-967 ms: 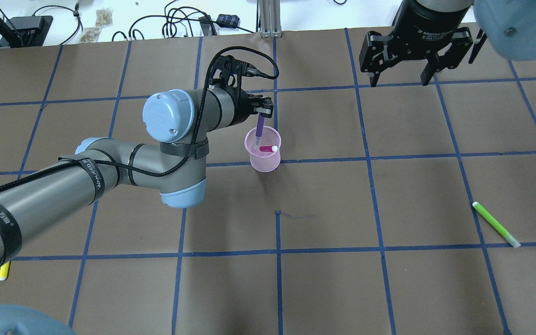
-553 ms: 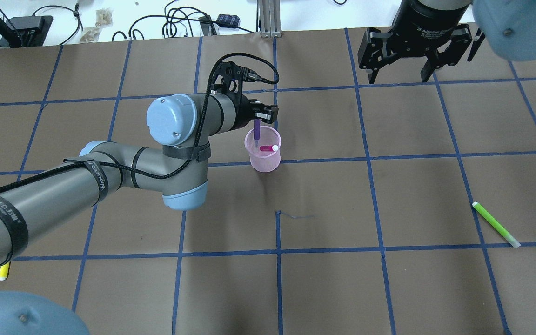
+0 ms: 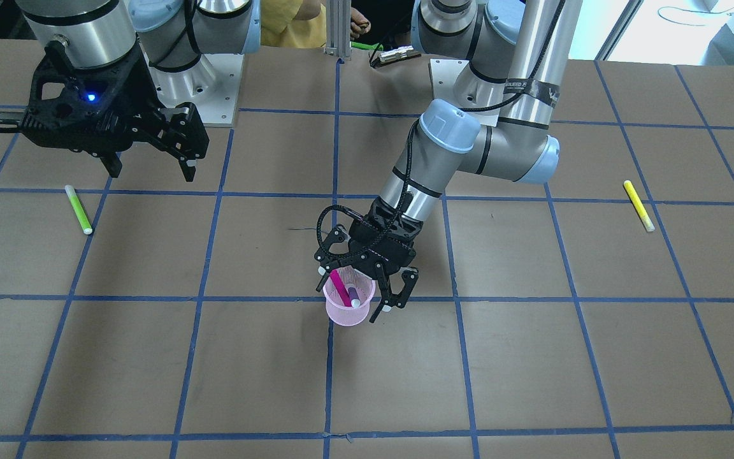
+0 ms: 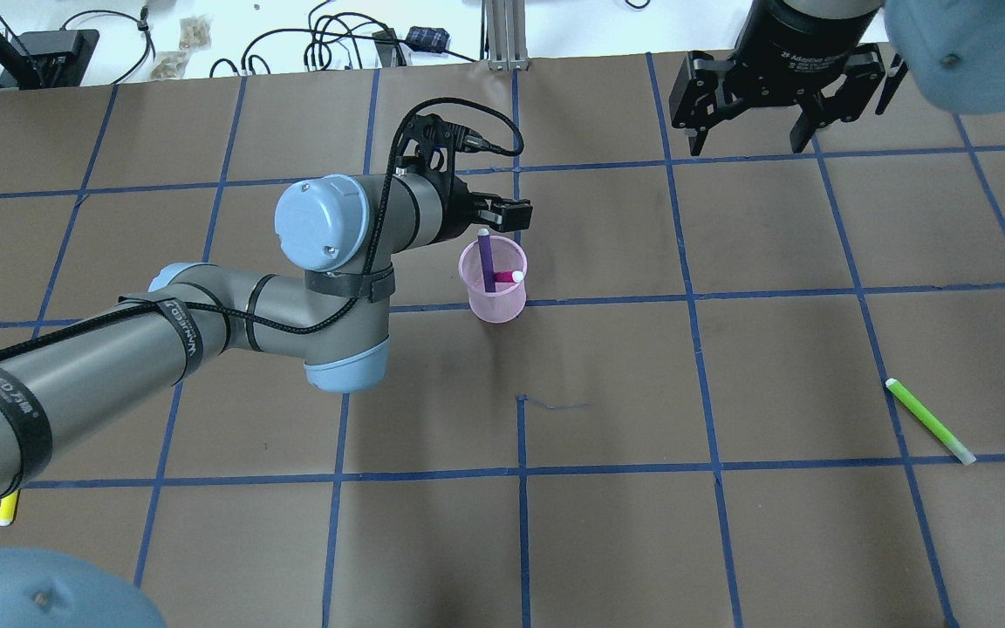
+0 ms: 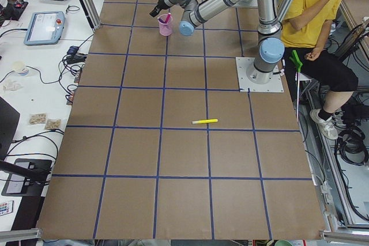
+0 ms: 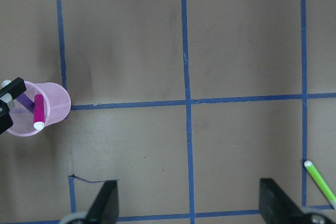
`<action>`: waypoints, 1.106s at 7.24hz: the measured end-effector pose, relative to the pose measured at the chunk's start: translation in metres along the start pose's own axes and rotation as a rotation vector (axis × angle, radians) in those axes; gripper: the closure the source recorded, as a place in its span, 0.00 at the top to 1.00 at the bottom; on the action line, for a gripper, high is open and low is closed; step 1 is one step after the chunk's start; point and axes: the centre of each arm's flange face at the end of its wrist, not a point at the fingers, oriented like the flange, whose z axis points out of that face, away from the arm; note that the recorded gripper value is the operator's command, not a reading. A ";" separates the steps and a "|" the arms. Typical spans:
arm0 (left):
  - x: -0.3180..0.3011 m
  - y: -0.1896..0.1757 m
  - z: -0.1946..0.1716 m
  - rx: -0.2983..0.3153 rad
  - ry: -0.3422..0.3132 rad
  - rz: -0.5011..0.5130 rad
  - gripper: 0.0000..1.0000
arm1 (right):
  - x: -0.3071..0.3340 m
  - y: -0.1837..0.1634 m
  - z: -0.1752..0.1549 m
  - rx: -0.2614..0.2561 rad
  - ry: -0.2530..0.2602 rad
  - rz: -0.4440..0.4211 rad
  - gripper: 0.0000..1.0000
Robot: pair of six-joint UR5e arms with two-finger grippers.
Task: Insert purple and pink pens into pink cup
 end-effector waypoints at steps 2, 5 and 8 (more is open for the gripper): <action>-0.002 -0.012 -0.012 -0.086 -0.003 -0.035 1.00 | 0.000 0.000 0.000 0.000 0.000 -0.001 0.95; -0.022 -0.084 -0.066 -0.344 -0.057 -0.125 1.00 | 0.000 -0.001 0.001 0.000 0.001 -0.001 0.96; -0.057 -0.095 -0.147 -0.591 -0.237 -0.088 1.00 | 0.000 0.000 0.001 0.000 0.000 0.000 0.97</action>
